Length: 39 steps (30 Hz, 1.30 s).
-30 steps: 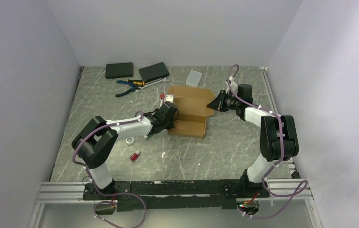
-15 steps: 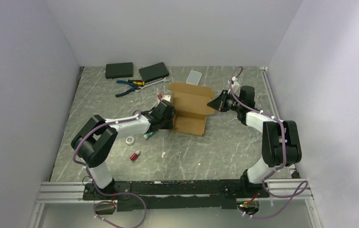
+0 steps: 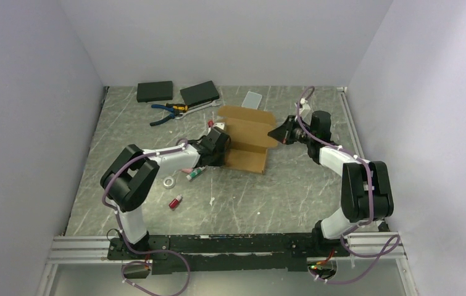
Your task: Fold the paper box
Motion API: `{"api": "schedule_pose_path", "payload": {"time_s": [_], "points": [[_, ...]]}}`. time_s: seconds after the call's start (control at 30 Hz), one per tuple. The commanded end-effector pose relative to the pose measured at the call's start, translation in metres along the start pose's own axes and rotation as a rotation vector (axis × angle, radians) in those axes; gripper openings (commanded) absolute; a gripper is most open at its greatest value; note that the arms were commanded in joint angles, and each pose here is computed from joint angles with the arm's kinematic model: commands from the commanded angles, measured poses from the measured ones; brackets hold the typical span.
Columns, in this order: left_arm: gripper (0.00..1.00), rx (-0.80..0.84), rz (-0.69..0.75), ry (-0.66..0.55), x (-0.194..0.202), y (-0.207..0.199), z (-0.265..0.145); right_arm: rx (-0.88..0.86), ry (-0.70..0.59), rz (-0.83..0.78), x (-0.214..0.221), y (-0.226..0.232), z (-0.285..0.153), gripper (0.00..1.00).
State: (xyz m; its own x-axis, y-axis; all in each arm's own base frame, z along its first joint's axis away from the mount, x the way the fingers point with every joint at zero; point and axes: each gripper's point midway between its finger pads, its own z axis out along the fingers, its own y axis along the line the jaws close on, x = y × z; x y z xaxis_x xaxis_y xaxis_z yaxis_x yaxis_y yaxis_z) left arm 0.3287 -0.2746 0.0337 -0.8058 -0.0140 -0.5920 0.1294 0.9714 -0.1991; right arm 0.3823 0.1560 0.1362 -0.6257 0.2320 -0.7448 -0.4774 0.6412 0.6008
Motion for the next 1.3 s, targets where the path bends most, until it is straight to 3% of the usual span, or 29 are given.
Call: {"api": "schedule_pose_path", "payload": {"time_s": [0.0, 0.23, 0.33, 0.43, 1.17, 1.27], "points": [[0.00, -0.045, 0.031, -0.027, -0.013, 0.002, 0.003, -0.044, -0.056, -0.114, -0.017, 0.018, -0.002, 0.00], [0.03, -0.128, 0.085, -0.044, -0.012, 0.008, 0.000, -0.049, -0.049, -0.141, -0.015, 0.022, 0.000, 0.00], [0.33, -0.101, 0.083, -0.052, -0.016, 0.003, -0.003, -0.051, -0.049, -0.147, -0.015, 0.023, 0.000, 0.00], [0.44, -0.070, 0.077, -0.063, -0.024, -0.001, -0.007, -0.048, -0.049, -0.153, -0.015, 0.023, 0.000, 0.00], [0.45, 0.115, 0.063, -0.030, -0.050, -0.011, 0.003, -0.074, -0.043, -0.223, -0.012, 0.033, 0.002, 0.00], [0.40, 0.132, 0.062, -0.019, -0.045, -0.012, 0.006, -0.085, -0.048, -0.240, -0.012, 0.036, 0.001, 0.00]]}}
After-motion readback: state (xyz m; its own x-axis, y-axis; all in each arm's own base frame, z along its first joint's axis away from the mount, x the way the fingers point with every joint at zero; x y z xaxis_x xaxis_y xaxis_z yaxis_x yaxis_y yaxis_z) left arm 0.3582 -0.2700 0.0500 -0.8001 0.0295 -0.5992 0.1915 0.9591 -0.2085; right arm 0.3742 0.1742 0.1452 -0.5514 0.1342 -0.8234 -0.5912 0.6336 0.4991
